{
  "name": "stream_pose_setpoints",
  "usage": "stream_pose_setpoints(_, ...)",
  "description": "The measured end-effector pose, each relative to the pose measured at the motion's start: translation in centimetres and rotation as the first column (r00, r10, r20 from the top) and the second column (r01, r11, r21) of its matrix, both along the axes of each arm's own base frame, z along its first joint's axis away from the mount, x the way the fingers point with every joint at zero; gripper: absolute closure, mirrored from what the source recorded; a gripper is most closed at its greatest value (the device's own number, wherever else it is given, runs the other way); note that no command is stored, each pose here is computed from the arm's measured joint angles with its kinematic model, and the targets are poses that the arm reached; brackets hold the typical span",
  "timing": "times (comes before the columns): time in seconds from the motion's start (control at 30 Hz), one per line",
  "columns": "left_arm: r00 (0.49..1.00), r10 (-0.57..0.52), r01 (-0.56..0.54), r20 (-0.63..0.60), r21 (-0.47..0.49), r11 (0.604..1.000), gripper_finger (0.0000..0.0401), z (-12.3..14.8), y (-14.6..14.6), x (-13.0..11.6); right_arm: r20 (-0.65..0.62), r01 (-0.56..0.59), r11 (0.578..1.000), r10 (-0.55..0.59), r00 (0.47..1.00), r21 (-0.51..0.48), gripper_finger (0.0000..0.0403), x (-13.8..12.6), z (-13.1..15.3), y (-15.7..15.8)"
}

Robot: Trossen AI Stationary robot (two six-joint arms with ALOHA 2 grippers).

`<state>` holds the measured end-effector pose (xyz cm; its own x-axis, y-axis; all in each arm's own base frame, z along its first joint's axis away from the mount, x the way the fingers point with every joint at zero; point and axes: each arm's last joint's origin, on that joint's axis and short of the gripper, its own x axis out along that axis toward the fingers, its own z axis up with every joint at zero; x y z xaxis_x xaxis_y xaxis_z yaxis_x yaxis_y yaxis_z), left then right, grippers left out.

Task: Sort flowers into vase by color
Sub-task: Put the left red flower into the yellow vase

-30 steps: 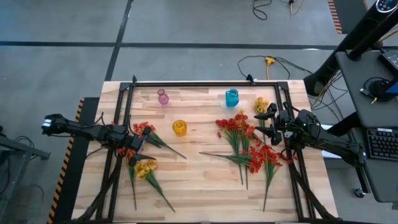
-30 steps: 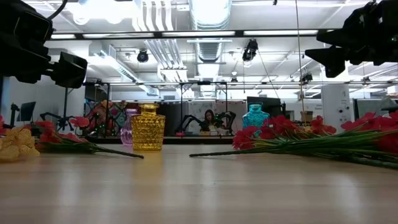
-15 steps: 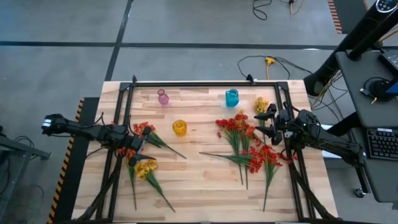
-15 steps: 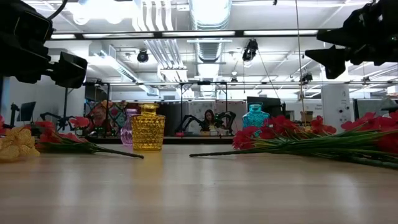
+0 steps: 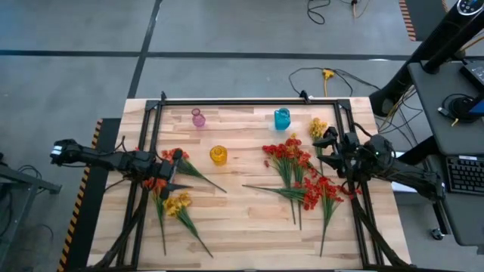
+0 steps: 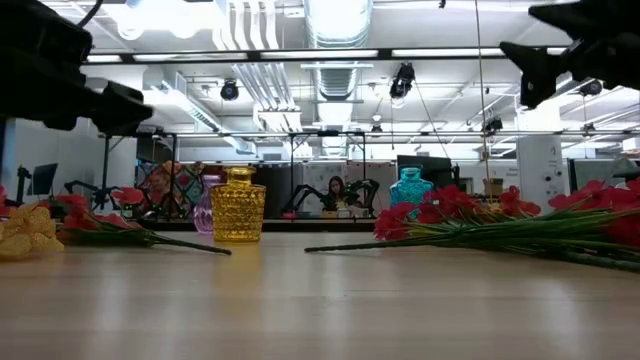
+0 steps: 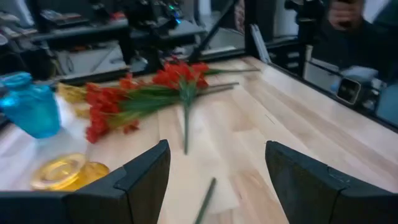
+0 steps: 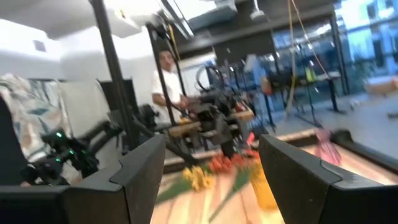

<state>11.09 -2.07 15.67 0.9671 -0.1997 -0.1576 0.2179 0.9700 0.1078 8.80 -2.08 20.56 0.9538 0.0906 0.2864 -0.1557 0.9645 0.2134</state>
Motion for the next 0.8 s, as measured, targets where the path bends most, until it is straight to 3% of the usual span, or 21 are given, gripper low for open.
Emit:
stream_pose_setpoints(0.17,0.999,0.043,-0.043,-0.003,0.014,0.999,0.0155,0.0,0.1,0.1,0.068,-0.003,1.0,0.002,0.998,0.023,0.0152,0.0,0.6,0.2)
stream_pose_setpoints(0.23,0.997,0.063,-0.063,0.055,0.006,0.998,0.0155,0.5,0.2,0.2,0.097,-0.012,1.0,0.01,0.995,0.021,0.0152,0.1,0.9,0.4)
stream_pose_setpoints(0.27,0.991,0.076,-0.066,0.114,-0.09,0.994,0.0155,1.2,0.1,0.2,0.108,-0.012,1.0,0.009,0.994,0.021,0.0152,0.2,1.0,0.4)
stream_pose_setpoints(0.3,0.98,0.091,-0.045,0.175,-0.25,0.967,0.0155,2.2,0.1,0.3,0.113,-0.003,1.0,0.0,0.994,0.026,0.0152,0.4,1.1,0.4)
stream_pose_setpoints(0.33,0.964,0.107,0.003,0.242,-0.415,0.91,0.0155,3.2,0.1,0.2,0.116,0.014,0.999,-0.017,0.993,0.033,0.0152,0.6,1.1,0.4)
stream_pose_setpoints(0.4,0.912,0.146,0.086,0.383,-0.527,0.845,0.0155,5.0,0.3,-0.2,0.121,0.057,0.997,-0.063,0.991,0.047,0.0152,1.1,1.2,0.3)
stream_pose_setpoints(0.47,0.858,0.151,0.16,0.49,-0.536,0.829,0.0155,6.1,0.4,-0.7,0.102,0.098,0.994,-0.103,0.989,0.054,0.0152,1.7,1.3,0.2)
stream_pose_setpoints(0.57,0.824,0.03,0.27,0.566,-0.438,0.857,0.0155,7.0,0.1,-0.9,0.03,0.109,0.993,-0.11,0.994,0.038,0.0152,3.6,1.8,0.0)
stream_pose_setpoints(0.67,0.861,0.002,0.241,0.508,-0.413,0.878,0.0155,7.7,-0.1,-0.3,-0.05,0.116,0.993,-0.115,0.992,0.02,0.0152,5.7,2.5,-0.5)
stream_pose_setpoints(0.8,0.943,0.004,0.136,0.333,-0.396,0.908,0.0155,9.1,-0.3,1.0,-0.081,0.122,0.992,-0.122,0.989,-0.006,0.0152,7.7,3.9,-0.9)
